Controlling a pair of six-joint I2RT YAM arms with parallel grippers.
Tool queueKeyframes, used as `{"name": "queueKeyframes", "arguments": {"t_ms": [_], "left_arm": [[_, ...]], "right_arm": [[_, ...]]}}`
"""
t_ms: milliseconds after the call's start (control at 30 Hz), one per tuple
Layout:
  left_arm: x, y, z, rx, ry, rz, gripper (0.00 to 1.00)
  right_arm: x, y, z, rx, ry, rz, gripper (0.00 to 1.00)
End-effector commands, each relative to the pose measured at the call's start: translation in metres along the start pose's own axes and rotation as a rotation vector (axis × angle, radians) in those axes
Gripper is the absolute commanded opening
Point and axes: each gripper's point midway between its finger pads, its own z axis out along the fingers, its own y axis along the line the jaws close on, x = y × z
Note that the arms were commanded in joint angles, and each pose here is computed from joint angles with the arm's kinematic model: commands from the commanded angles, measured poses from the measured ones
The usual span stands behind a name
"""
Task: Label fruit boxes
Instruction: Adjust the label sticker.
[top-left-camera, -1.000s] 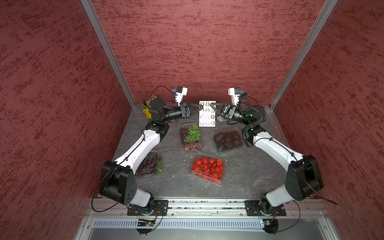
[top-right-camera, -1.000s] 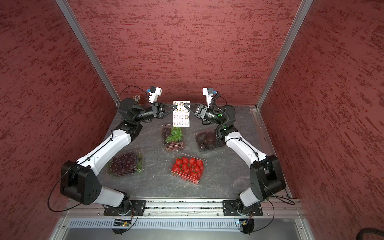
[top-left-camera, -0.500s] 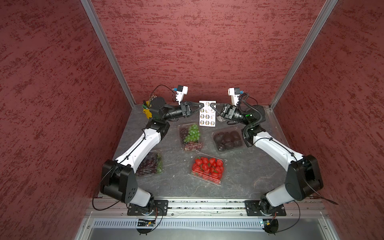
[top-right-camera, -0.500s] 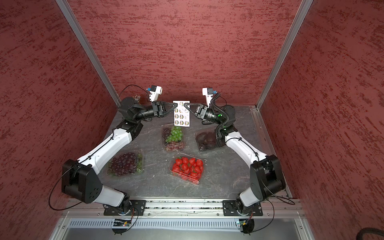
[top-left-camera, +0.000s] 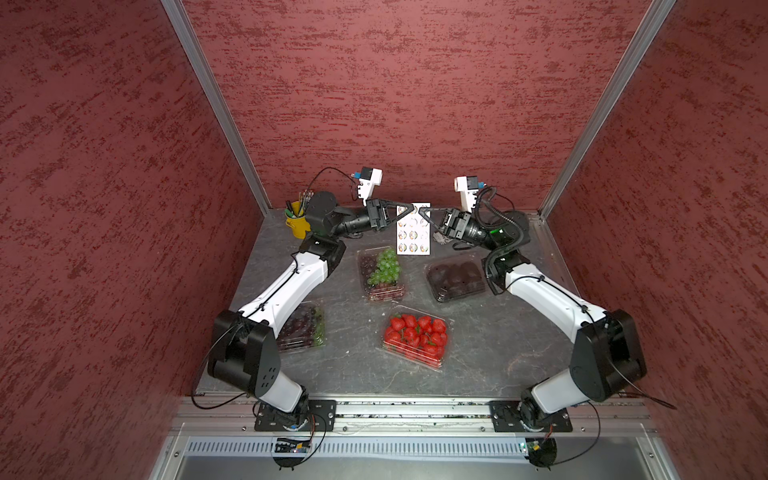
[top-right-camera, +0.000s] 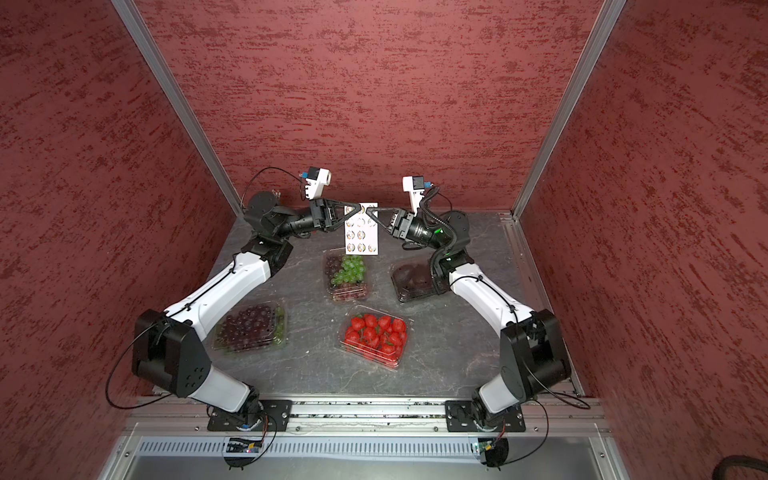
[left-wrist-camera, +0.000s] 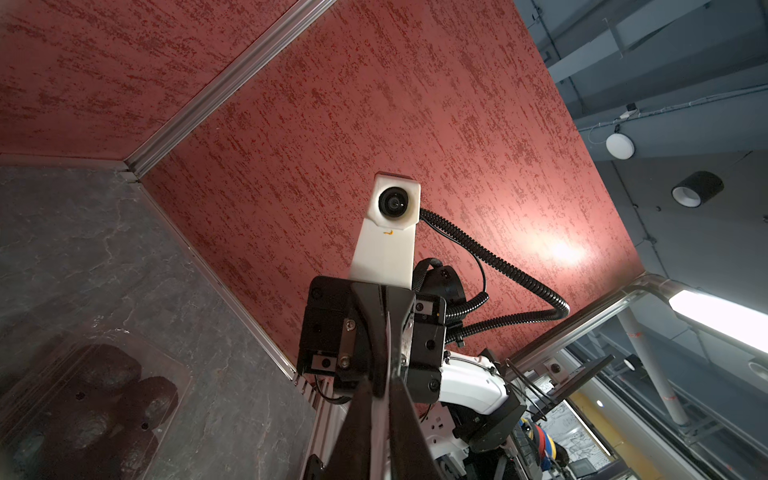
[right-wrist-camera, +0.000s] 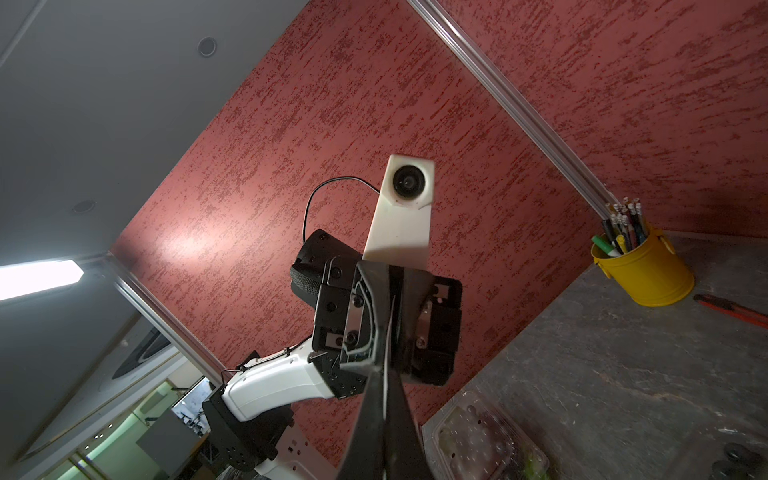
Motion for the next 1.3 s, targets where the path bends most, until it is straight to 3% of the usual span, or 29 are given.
{"name": "queueKeyframes", "arguments": {"t_ms": [0,533,567,867,1100,1267], "left_arm": [[-0.006,-0.011,0.005,0.033,-0.009,0.040,0.02],[0.000,-0.006,0.010,0.042,0.004,0.019,0.00],[-0.002,-0.006,0.008,0.039,-0.003,0.018,0.00],[-0.006,-0.007,-0.001,0.041,-0.018,0.026,0.00],[-0.005,-0.010,-0.002,0.042,-0.013,0.030,0.00],[-0.004,-0.013,0.000,0.049,-0.009,0.036,0.00]], "right_arm": [[-0.006,0.029,0.003,-0.069,0.004,-0.054,0.00],[-0.006,0.036,0.003,-0.087,0.005,-0.063,0.00],[-0.006,0.037,0.003,-0.088,0.004,-0.065,0.05],[-0.009,0.039,-0.004,-0.091,-0.009,-0.069,0.16],[-0.010,0.036,-0.005,-0.083,-0.010,-0.068,0.16],[-0.010,0.035,-0.004,-0.087,-0.005,-0.060,0.00]]}}
